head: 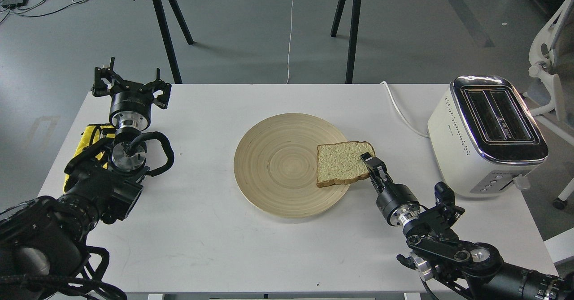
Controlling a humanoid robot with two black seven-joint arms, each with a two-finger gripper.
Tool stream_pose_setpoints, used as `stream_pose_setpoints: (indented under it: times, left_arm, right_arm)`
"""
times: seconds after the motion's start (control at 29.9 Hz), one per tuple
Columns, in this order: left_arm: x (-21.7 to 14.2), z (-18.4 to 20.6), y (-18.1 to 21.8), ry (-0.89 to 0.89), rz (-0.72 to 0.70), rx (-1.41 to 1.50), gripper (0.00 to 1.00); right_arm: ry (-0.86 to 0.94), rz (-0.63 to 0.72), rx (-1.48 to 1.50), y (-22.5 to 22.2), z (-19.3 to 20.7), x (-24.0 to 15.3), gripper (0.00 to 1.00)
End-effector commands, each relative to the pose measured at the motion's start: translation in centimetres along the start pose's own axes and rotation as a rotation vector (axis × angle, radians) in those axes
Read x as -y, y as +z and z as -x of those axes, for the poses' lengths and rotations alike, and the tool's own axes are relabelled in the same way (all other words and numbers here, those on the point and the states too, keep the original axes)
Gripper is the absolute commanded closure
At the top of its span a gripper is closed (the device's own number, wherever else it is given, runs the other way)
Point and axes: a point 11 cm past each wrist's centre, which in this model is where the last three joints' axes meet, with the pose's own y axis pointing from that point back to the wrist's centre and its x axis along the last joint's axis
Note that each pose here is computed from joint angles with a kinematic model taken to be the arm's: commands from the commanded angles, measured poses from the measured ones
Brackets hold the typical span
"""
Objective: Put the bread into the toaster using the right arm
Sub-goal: 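Position the right gripper at the bread slice edge and close on it, then lift the bread slice with the right gripper up off the plate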
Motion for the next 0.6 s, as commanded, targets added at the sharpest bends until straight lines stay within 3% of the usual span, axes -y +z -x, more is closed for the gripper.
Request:
stream_pose_setpoints:
  times: [0.0, 0.57]
  left_arm:
    - [0.0, 0.0, 0.0, 0.000, 0.000, 0.000, 0.00]
    - [0.0, 0.0, 0.0, 0.000, 0.000, 0.000, 0.00]
  right_arm:
    - [0.000, -0.008, 0.002, -0.4, 0.0, 0.2, 0.80]
    - [0.067, -0.066, 0.028, -2.9, -2.4, 1.7, 0.80]
